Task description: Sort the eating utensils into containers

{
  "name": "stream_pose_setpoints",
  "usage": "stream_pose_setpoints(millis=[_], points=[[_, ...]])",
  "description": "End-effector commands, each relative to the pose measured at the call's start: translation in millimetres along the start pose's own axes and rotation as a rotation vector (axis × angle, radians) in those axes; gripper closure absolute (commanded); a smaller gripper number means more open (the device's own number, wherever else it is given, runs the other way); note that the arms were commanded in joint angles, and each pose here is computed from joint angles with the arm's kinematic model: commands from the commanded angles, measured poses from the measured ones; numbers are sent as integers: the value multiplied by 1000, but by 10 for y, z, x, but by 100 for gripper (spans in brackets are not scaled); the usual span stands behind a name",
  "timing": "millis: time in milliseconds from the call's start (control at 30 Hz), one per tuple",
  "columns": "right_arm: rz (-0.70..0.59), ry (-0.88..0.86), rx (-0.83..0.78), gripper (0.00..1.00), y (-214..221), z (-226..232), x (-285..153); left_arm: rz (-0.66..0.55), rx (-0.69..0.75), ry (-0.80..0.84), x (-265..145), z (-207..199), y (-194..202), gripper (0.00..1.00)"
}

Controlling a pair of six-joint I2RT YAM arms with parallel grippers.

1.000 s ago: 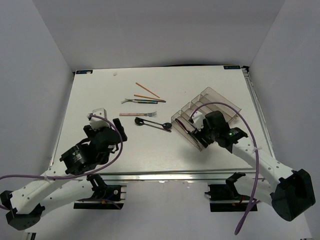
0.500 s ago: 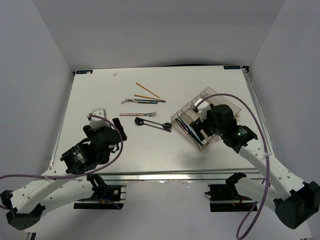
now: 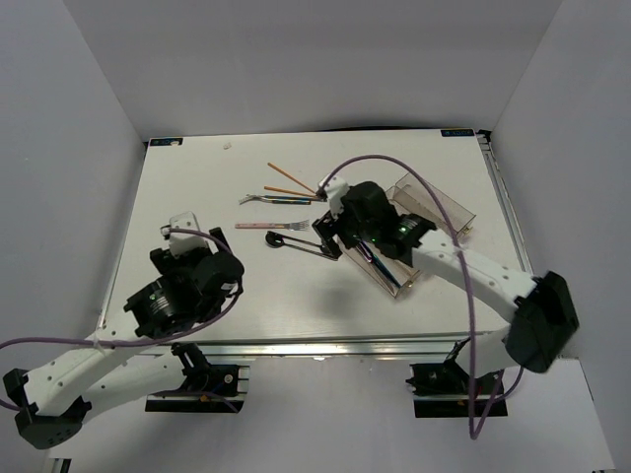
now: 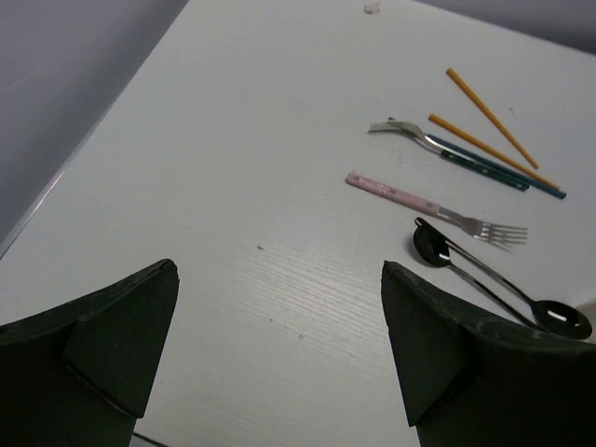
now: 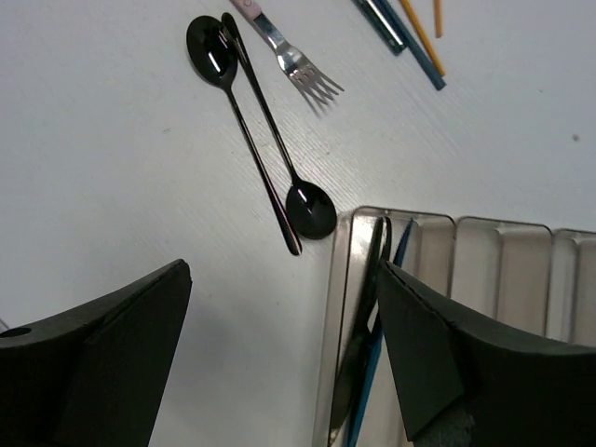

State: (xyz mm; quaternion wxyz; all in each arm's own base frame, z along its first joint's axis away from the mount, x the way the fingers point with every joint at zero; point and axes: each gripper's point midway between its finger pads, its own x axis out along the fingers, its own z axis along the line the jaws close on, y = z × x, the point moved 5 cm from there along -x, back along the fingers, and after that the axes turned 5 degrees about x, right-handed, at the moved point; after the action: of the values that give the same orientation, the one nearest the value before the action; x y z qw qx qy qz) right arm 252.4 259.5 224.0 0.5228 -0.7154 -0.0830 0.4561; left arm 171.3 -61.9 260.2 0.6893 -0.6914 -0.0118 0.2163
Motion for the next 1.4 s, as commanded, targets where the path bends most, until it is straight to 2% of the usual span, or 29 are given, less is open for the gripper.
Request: stream_pose_setpoints(millis=[0,67,100,133,167,200,300,667,1000,1200,1367], points=[[-27,-40,-8,16,-228,50,347,-73,-85,-61,-23,182,-99,2],[68,-69,-51,26,-132,62,604,-83,-104,-66,-36,234,-117,2],[69,-105,-65,26,-171,99,695,-85,-110,-68,-40,250,-121,2],[128,-126,-70,32,-91,120,761,-88,-121,-67,-47,266,-129,2],[122,-143,-77,34,-207,134,813,-91,-133,-66,-54,287,-136,2],[179,-169,-71,35,-71,168,985,-91,-134,-64,-56,292,-135,2],[222,-201,-72,40,7,205,1204,-91,-142,-55,-60,291,-139,2],[296,-272,-90,45,217,277,1579,-69,-80,-45,-27,182,-97,2],[361,-290,-115,45,491,283,1911,-65,-74,-28,-29,167,-90,2],[388,-324,-121,60,621,366,1962,-68,-80,-29,-32,180,-98,2],[412,-352,-167,86,754,524,1928,-69,-86,-28,-37,190,-102,2]])
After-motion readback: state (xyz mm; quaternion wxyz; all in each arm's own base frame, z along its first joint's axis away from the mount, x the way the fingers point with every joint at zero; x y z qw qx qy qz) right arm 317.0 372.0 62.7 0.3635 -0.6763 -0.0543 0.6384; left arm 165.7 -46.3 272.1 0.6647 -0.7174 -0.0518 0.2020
